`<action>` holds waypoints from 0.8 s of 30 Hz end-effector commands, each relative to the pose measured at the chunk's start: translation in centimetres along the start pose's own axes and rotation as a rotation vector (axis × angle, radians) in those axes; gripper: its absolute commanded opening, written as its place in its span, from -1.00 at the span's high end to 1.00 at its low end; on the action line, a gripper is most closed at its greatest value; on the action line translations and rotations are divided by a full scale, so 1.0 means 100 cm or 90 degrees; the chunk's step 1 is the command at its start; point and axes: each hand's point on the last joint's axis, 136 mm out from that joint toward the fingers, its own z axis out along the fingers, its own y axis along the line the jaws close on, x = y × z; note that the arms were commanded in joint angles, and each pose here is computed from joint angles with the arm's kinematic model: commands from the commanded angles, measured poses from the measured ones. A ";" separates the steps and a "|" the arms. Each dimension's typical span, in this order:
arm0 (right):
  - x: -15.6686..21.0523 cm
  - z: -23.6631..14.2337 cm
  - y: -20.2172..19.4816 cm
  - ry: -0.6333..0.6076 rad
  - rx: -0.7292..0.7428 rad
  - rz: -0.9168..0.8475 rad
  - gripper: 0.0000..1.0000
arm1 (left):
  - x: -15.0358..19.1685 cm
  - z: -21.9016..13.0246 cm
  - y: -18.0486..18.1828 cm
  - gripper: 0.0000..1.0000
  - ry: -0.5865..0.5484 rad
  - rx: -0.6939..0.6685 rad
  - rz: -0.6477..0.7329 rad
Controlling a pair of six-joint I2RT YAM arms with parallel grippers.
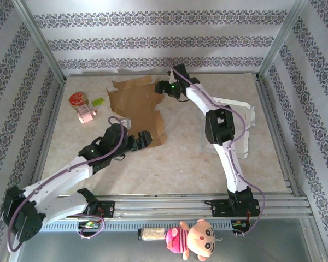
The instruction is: Fold the paper box
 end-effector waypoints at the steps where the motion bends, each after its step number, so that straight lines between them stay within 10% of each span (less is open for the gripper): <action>1: 0.004 0.016 -0.003 0.002 0.019 0.045 -0.54 | -0.005 -0.016 0.028 -0.99 -0.036 -0.080 0.025; 4: 0.012 0.027 0.000 0.014 0.010 0.050 -0.35 | -0.008 -0.025 0.035 -0.99 -0.054 -0.093 0.024; 12: 0.018 0.009 0.009 0.030 0.007 -0.003 1.00 | -0.029 -0.042 0.059 -0.98 -0.088 -0.172 0.004; 24: 0.096 -0.079 -0.004 0.108 0.013 -0.117 1.00 | -0.091 -0.008 0.129 -0.99 -0.067 -0.207 -0.117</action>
